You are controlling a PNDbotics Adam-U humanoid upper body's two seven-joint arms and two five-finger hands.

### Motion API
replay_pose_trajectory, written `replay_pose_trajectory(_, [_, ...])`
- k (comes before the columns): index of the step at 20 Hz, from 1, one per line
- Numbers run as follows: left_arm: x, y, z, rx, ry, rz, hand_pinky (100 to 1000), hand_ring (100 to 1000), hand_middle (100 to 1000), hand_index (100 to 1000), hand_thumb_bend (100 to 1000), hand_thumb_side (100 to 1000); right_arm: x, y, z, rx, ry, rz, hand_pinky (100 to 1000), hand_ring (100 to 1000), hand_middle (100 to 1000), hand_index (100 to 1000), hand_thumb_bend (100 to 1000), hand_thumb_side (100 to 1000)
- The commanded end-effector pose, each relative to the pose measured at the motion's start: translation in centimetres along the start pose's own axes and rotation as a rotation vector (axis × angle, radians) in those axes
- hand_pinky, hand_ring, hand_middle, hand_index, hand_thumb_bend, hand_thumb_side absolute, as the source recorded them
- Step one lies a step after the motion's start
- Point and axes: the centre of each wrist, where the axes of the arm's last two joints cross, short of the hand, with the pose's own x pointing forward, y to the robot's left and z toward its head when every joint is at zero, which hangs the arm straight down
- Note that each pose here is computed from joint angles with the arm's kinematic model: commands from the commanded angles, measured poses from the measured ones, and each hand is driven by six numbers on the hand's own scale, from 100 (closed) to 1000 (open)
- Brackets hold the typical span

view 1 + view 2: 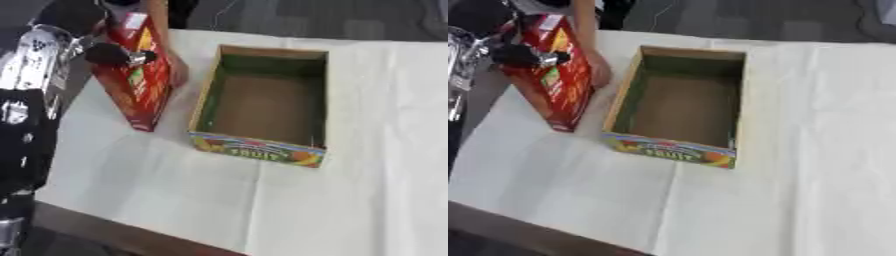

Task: Pick up objects on the table and place them in the box.

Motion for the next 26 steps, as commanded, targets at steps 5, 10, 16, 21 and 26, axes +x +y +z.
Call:
replay_pose_trajectory(5, [-2.9, 1.0, 0.4, 0.024, 0.079, -0.096, 100, 367, 424, 582, 685, 1000, -0.4, 0.5, 0.2, 0.007, 0.005, -0.001, 466, 591, 655, 746, 100, 1000])
replay_pose_trajectory(10, [-3.6, 1.6, 0.5, 0.043, 0.107, -0.101, 100, 366, 422, 580, 686, 1000, -0.3, 0.6, 0.2, 0.009, 0.005, -0.002, 466, 590, 655, 746, 100, 1000])
replay_pose_trajectory(16, [-3.4, 1.5, 0.4, 0.038, 0.094, -0.083, 100, 365, 420, 579, 649, 1000, -0.3, 0.4, 0.2, 0.004, -0.002, -0.003, 467, 592, 656, 746, 100, 1000])
replay_pose_trajectory(21, [-3.3, 1.6, 0.5, 0.044, 0.086, -0.063, 100, 363, 421, 580, 633, 1000, -0.4, 0.4, 0.2, 0.002, -0.004, -0.003, 468, 593, 656, 746, 100, 1000])
replay_pose_trajectory(26, [-3.1, 1.6, 0.5, 0.043, 0.076, -0.053, 100, 362, 419, 580, 627, 1000, -0.5, 0.4, 0.2, 0.003, -0.005, -0.003, 468, 593, 657, 747, 100, 1000])
